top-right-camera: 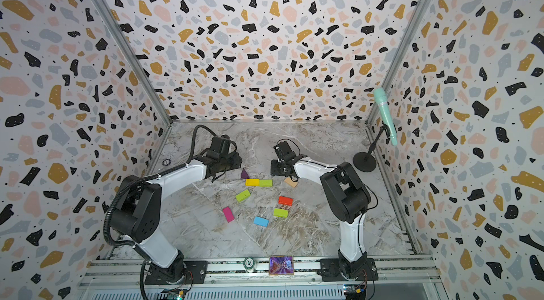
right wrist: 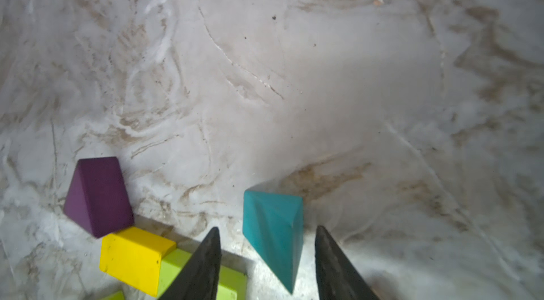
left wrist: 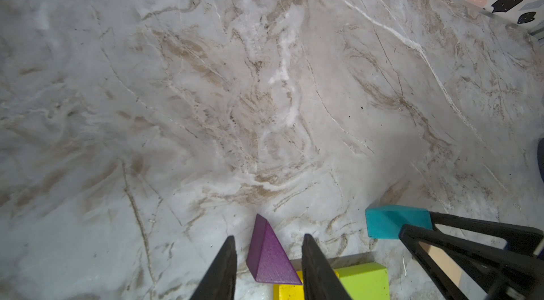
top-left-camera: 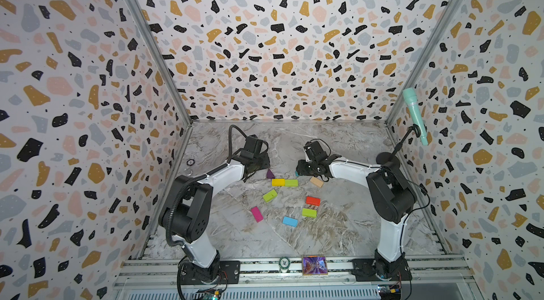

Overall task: Assemble a carrot with building blocks
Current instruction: Adjust the building block at the center of the board, then pick up the building block from the center of the board.

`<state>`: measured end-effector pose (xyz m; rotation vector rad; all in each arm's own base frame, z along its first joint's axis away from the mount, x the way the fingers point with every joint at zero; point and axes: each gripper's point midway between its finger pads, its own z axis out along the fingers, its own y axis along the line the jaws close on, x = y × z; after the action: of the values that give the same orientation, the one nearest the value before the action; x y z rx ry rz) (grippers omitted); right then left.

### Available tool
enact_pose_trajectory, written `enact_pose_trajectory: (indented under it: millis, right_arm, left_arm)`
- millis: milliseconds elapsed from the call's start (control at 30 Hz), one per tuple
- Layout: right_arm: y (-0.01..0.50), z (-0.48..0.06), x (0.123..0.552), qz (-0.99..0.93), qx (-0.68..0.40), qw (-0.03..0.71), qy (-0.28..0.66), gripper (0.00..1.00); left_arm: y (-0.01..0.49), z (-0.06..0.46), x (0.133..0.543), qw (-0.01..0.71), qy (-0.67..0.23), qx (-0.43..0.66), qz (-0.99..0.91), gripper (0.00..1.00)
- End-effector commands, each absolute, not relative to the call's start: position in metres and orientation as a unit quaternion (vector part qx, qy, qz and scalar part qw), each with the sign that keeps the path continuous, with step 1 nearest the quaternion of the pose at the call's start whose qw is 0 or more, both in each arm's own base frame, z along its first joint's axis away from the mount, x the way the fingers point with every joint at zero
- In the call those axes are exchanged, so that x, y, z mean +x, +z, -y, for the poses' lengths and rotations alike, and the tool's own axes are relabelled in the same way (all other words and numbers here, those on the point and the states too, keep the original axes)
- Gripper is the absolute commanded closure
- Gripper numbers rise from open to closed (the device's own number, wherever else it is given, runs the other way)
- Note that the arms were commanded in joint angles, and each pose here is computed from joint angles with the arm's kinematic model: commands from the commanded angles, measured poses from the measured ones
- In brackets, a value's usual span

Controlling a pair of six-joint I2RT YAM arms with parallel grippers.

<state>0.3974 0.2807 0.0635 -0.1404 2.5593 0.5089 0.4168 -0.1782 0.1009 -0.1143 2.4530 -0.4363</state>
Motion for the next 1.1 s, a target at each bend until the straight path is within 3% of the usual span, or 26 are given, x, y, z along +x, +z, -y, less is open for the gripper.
enact_pose_trajectory:
  millis: [0, 333, 700, 1067]
  right_arm:
    - [0.109, -0.276, 0.399, -0.921, -0.088, 0.312, 0.215, 0.42]
    - [0.081, -0.250, 0.376, -0.913, -0.210, 0.300, 0.183, 0.37]
    - [0.051, -0.255, 0.388, -0.913, -0.255, 0.283, 0.147, 0.36]
    - [0.048, -0.267, 0.416, -0.896, -0.290, 0.313, 0.125, 0.36]
  left_arm:
    - [0.103, 0.180, 0.414, 0.318, -0.171, -0.027, -0.932, 0.62]
    - [0.104, 0.174, 0.409, 0.317, -0.157, -0.027, -0.935, 0.62]
    - [0.107, 0.172, 0.410, 0.316, -0.155, -0.033, -0.936, 0.62]
    - [0.106, 0.173, 0.412, 0.313, -0.153, -0.034, -0.937, 0.61]
